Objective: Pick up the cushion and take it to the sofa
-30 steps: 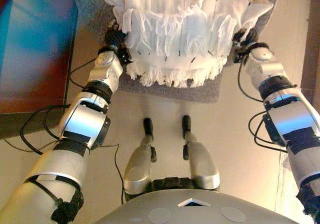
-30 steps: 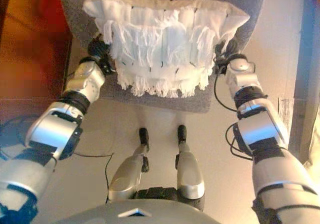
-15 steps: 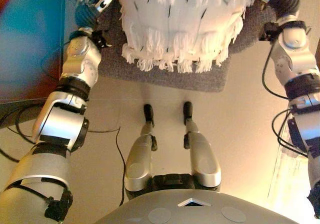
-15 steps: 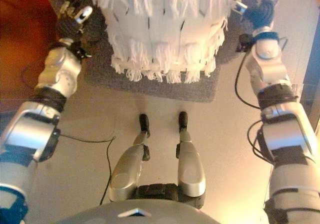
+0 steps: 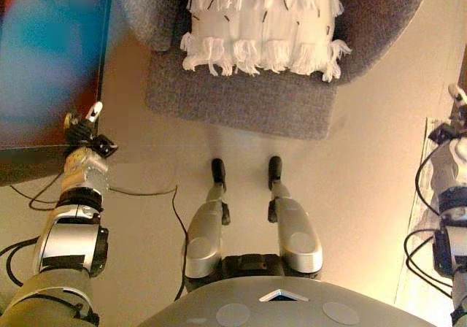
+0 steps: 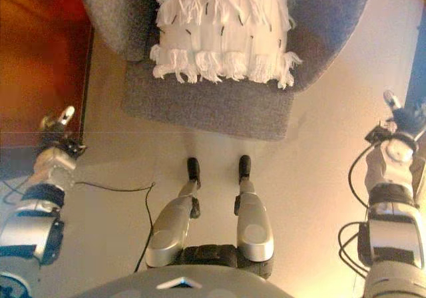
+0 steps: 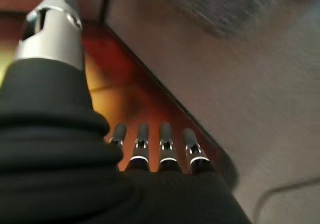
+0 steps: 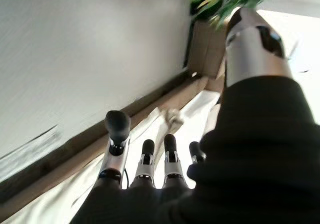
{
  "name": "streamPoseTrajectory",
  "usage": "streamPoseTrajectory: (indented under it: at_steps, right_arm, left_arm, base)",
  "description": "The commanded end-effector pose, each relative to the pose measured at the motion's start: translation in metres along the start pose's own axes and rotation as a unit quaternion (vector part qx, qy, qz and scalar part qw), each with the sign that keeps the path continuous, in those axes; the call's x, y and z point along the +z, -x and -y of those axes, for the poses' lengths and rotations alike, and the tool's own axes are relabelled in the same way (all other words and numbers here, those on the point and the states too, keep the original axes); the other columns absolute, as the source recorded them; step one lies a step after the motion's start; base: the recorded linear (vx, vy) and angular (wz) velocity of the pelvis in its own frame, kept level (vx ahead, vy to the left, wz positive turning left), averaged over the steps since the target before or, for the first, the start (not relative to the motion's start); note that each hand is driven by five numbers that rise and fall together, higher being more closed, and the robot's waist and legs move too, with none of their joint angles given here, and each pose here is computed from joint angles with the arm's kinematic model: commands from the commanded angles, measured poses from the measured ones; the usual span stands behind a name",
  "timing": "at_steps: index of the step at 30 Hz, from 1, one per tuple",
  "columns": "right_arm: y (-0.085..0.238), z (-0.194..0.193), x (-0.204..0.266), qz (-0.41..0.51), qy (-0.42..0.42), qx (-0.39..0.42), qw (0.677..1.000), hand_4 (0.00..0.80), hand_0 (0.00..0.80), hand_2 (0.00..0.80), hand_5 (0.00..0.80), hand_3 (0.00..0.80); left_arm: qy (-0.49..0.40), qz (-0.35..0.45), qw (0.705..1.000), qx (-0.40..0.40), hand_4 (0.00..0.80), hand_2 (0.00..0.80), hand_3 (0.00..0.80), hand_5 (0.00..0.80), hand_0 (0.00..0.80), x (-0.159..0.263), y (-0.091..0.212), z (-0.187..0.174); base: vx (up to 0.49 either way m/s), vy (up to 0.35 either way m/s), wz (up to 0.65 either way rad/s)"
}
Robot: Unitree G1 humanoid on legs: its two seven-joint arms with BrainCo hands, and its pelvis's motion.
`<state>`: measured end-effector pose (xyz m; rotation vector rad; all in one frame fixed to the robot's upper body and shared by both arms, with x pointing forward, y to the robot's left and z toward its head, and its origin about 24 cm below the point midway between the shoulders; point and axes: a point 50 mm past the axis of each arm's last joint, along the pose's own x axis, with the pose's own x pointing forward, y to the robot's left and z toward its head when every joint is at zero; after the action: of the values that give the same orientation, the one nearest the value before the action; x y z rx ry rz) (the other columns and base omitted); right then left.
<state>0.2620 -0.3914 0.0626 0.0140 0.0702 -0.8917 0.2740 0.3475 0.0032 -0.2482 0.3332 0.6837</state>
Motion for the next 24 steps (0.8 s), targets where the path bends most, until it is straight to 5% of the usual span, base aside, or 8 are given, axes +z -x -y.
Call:
streamPoseTrajectory:
  at_steps: [1, 6, 9, 13, 18, 24]
  right_arm:
    - [0.022, 0.022, -0.047, -0.049, 0.04, -0.001, 0.998, 0.0, 0.0, 0.0, 0.0, 0.0]
    - [0.085, 0.054, -0.145, -0.222, 0.172, 0.028, 0.959, 0.0, 0.0, 0.0, 0.0, 0.0]
    - [0.139, 0.063, -0.196, -0.342, 0.266, 0.087, 0.897, 0.0, 0.0, 0.0, 0.0, 0.0]
    - [0.206, 0.07, -0.236, -0.481, 0.281, 0.128, 0.821, 0.0, 0.0, 0.0, 0.0, 0.0]
    - [0.246, 0.047, -0.253, -0.518, 0.313, 0.238, 0.759, 0.0, 0.0, 0.0, 0.0, 0.0]
    - [0.254, 0.036, -0.254, -0.519, 0.322, 0.275, 0.743, 0.0, 0.0, 0.0, 0.0, 0.0]
  left_arm:
    - [-0.099, -0.07, 0.993, 0.007, 0.0, 0.0, 0.0, 0.0, 0.0, -0.058, 0.016, -0.019]
    - [-0.18, -0.213, 0.96, -0.013, 0.0, 0.0, 0.0, 0.0, 0.0, -0.146, 0.062, -0.037]
    - [-0.216, -0.271, 0.938, 0.001, 0.0, 0.0, 0.0, 0.0, 0.0, -0.178, 0.087, -0.051]
    - [-0.259, -0.356, 0.898, 0.019, 0.0, 0.0, 0.0, 0.0, 0.0, -0.215, 0.122, -0.068]
    - [-0.253, -0.43, 0.867, 0.008, 0.0, 0.0, 0.0, 0.0, 0.0, -0.239, 0.149, -0.067]
    - [-0.278, -0.463, 0.841, -0.032, 0.0, 0.0, 0.0, 0.0, 0.0, -0.25, 0.161, -0.062]
  base:
    - [0.0, 0.0, 0.0]
    - [0.046, -0.04, 0.06]
    - [0.071, -0.039, 0.08]
    - [0.106, -0.036, 0.03]
    - [0.032, -0.002, 0.01]
    - [0.0, 0.0, 0.0]
